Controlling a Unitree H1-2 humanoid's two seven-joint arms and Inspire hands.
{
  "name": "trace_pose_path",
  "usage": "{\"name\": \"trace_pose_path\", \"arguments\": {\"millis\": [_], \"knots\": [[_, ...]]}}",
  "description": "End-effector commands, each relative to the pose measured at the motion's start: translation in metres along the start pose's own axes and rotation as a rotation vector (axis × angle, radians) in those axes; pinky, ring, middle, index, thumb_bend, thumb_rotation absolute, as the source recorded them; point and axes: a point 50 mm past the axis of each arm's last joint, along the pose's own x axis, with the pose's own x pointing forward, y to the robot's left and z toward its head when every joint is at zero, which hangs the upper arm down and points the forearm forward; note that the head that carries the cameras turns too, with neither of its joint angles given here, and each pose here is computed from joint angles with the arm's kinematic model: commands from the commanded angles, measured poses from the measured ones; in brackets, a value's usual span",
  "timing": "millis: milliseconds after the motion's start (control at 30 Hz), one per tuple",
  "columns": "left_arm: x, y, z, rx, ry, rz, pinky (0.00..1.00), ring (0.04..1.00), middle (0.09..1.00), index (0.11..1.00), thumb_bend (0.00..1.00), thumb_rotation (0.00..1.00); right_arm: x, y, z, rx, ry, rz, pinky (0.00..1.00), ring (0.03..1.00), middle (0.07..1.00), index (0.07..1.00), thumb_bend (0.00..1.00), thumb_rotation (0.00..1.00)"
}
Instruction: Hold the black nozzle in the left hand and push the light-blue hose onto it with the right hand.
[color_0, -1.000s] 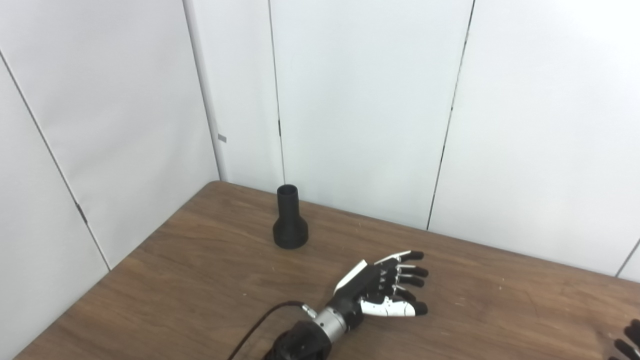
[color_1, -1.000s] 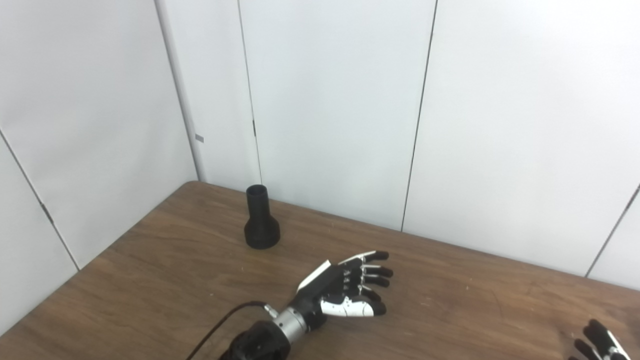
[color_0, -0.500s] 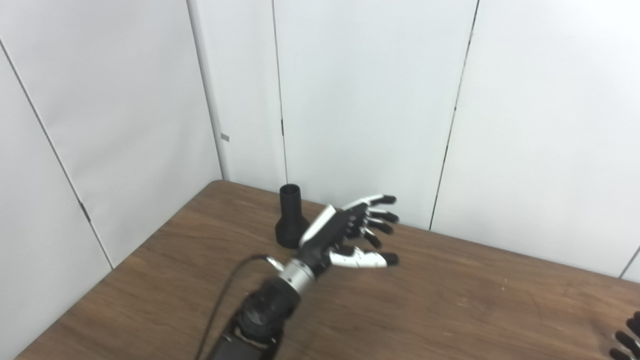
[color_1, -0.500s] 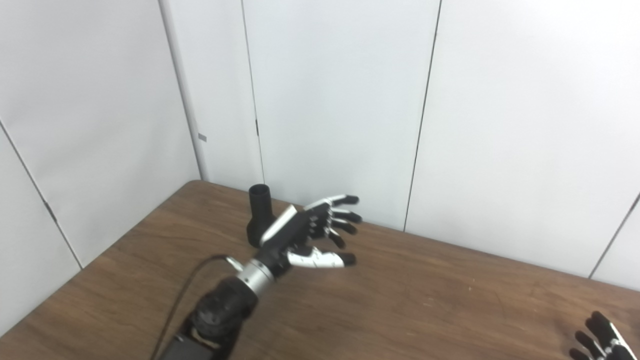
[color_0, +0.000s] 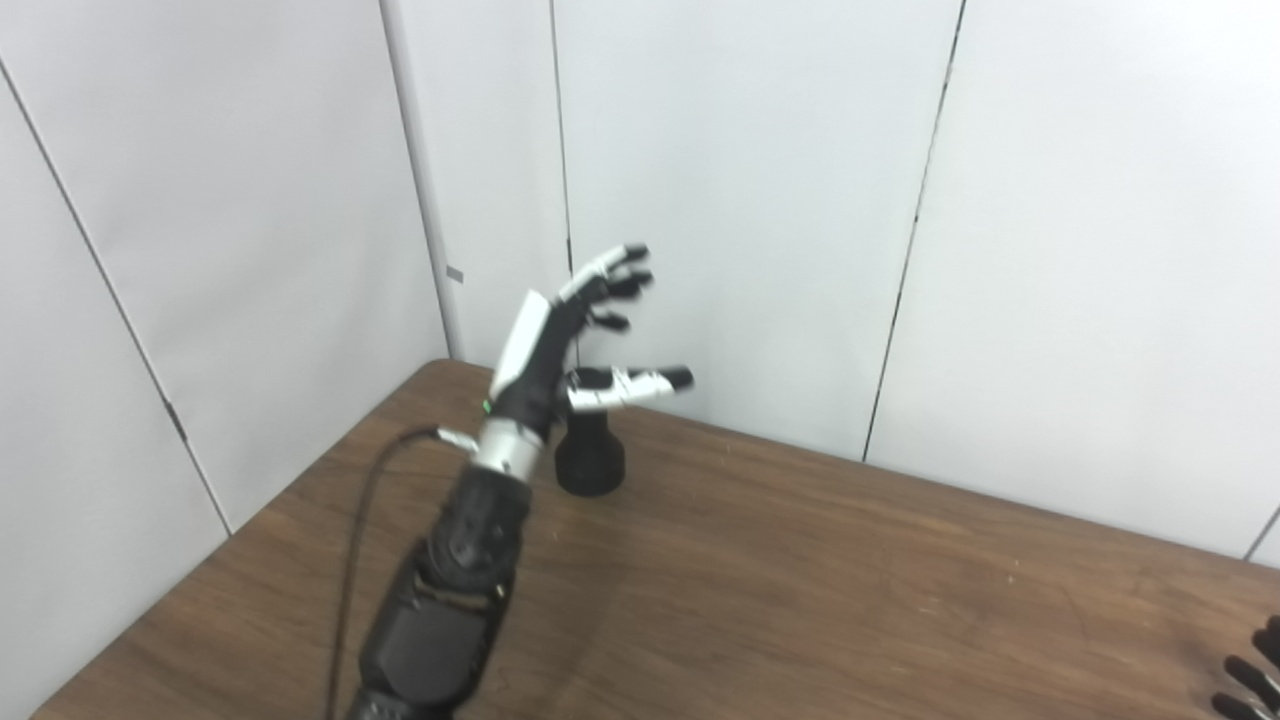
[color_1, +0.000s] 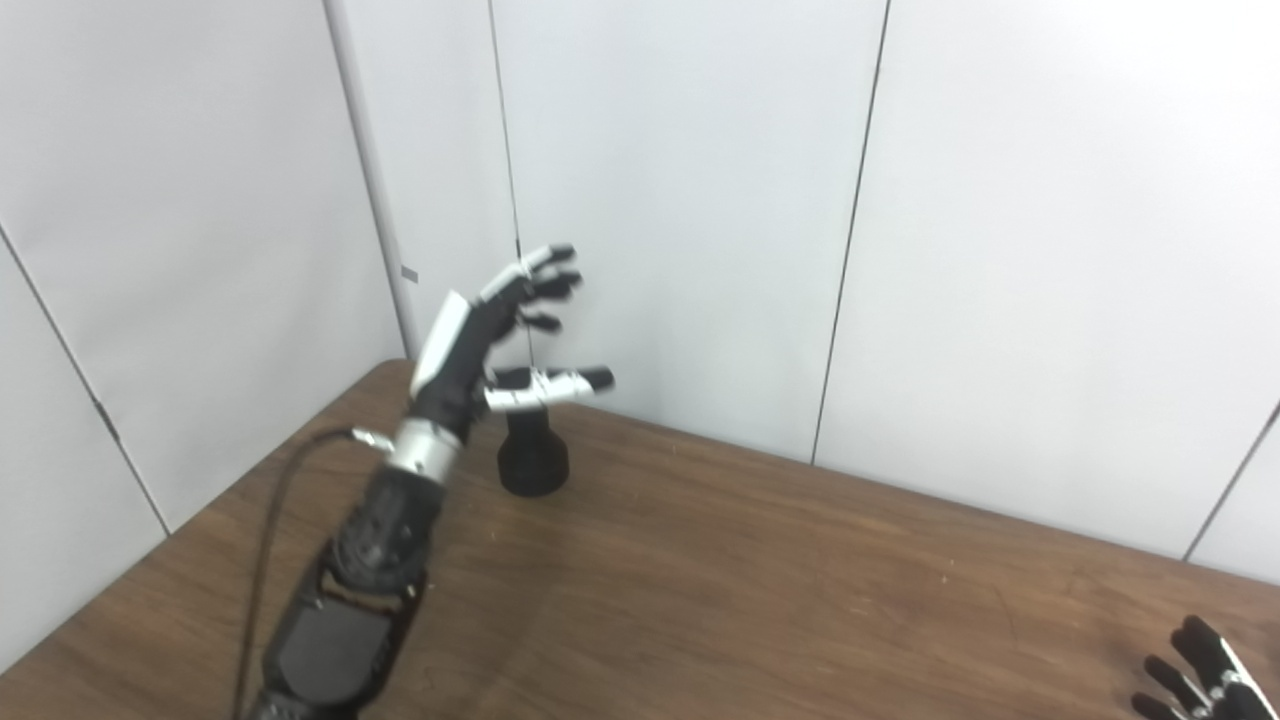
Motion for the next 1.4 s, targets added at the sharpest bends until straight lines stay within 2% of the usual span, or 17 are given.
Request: {"name": "trace_pose_path", "arguments": {"millis": [0,133,300,400,500,567,667,867,1033,1367], "knots": [[0.022,0.029,0.009,0.056,-0.066,0.087,0.67,0.813,0.803,0.806,0.71,0.21,0.012,-0.004,0.023,-0.029,-0.105,-0.004,0.86,0.947,0.993,0.989,0.57,0.06],[0.036,0.051,0.002,0.134,-0.06,0.127,0.71,0.824,0.8,0.807,0.71,0.21,0.012,-0.007,0.022,-0.027,-0.101,-0.003,0.84,0.942,0.989,0.986,0.57,0.06],[0.043,0.073,-0.008,0.233,-0.031,0.134,0.78,0.878,0.818,0.809,0.7,0.18,0.012,-0.007,0.024,-0.029,-0.101,-0.006,0.83,0.933,0.982,0.979,0.58,0.11],[0.045,0.081,-0.013,0.269,0.017,0.129,0.83,0.924,0.85,0.83,0.73,0.23,0.012,-0.007,0.024,-0.037,-0.101,-0.007,0.82,0.93,0.98,0.976,0.59,0.11],[0.046,0.084,-0.021,0.315,0.114,0.1,0.9,0.969,0.895,0.875,0.77,0.28,0.012,-0.009,0.025,-0.043,-0.102,-0.006,0.82,0.927,0.977,0.973,0.6,0.11],[0.046,0.085,-0.024,0.342,0.177,0.082,0.93,0.994,0.94,0.936,0.86,0.3,0.013,-0.01,0.026,-0.045,-0.104,-0.005,0.82,0.928,0.979,0.972,0.6,0.11],[0.046,0.085,-0.028,0.37,0.257,0.054,0.97,1.0,0.989,0.98,0.96,0.32,0.013,-0.011,0.027,-0.045,-0.105,-0.004,0.81,0.923,0.976,0.969,0.6,0.11],[0.042,0.08,-0.032,0.403,0.378,-0.047,1.0,1.0,1.0,1.0,1.0,0.37,0.012,-0.014,0.028,-0.045,-0.106,0.006,0.81,0.92,0.974,0.966,0.6,0.12],[0.04,0.077,-0.034,0.424,0.428,-0.115,1.0,1.0,0.992,0.975,1.0,0.43,0.011,-0.013,0.029,-0.049,-0.105,0.014,0.81,0.924,0.976,0.966,0.6,0.14],[0.03,0.066,-0.048,0.399,0.492,-0.248,1.0,1.0,1.0,0.932,1.0,0.45,0.008,-0.014,0.031,-0.057,-0.107,0.025,0.75,0.896,0.956,0.948,0.65,0.17]]}}
